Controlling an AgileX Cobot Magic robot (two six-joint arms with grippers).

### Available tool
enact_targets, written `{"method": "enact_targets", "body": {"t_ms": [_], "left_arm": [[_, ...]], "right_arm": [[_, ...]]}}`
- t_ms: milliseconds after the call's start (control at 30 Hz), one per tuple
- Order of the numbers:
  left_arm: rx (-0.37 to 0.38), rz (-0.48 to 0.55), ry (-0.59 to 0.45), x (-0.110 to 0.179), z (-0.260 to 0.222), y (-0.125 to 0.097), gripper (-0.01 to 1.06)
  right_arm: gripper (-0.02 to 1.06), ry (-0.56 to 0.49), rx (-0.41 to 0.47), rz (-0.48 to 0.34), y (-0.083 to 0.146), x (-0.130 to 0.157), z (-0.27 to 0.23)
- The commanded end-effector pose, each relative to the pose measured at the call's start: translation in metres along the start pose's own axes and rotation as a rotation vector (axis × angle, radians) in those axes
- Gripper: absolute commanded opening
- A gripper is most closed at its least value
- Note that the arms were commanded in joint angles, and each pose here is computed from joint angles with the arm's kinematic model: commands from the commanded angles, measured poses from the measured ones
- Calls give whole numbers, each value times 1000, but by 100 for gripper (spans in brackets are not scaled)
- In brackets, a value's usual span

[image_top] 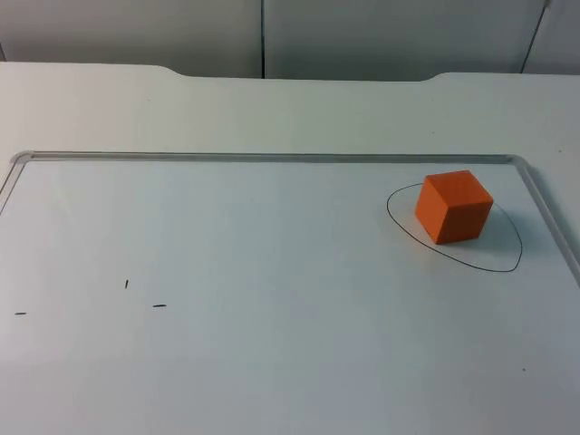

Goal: Pick up one cube with the left hand and another cube with the right hand. First place the cube in the right hand at the target position, then stack the cube in the left hand on top.

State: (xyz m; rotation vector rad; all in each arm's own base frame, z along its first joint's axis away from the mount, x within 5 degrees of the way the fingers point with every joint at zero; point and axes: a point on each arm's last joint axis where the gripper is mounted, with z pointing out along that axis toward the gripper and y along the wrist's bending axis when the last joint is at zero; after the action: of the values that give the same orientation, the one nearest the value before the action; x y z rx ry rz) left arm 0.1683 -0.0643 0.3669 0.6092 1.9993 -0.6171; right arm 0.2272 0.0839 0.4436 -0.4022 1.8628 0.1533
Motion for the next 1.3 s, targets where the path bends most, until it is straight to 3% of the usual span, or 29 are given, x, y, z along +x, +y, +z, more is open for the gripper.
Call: {"method": "enact_targets", "body": {"t_ms": [0, 133, 233, 467, 567, 667, 933, 1267], "left_arm": [[84, 20, -94, -10, 19, 8, 0], [167, 47, -166, -14, 54, 23, 0], [222, 175, -176, -8, 101, 27, 0], [367, 340, -122, 27, 191, 7, 0], [520, 330, -70, 42, 245, -6, 0], [569, 328, -69, 42, 271, -9, 0], [666, 304, -87, 46, 336, -8, 0], [685, 282, -98, 55, 382, 3, 0]], "right_arm": [[105, -69, 6, -28, -2, -3, -41], [105, -152, 17, -30, -4, 0, -94], [105, -201, 23, -26, -5, 14, -131], [105, -214, 30, -28, -4, 38, -168], [105, -183, 31, -41, -4, 49, -177], [105, -165, 30, -40, -4, 51, -180], [105, -142, 32, -72, -4, 54, -181], [105, -134, 32, -88, -4, 55, -181]]}}
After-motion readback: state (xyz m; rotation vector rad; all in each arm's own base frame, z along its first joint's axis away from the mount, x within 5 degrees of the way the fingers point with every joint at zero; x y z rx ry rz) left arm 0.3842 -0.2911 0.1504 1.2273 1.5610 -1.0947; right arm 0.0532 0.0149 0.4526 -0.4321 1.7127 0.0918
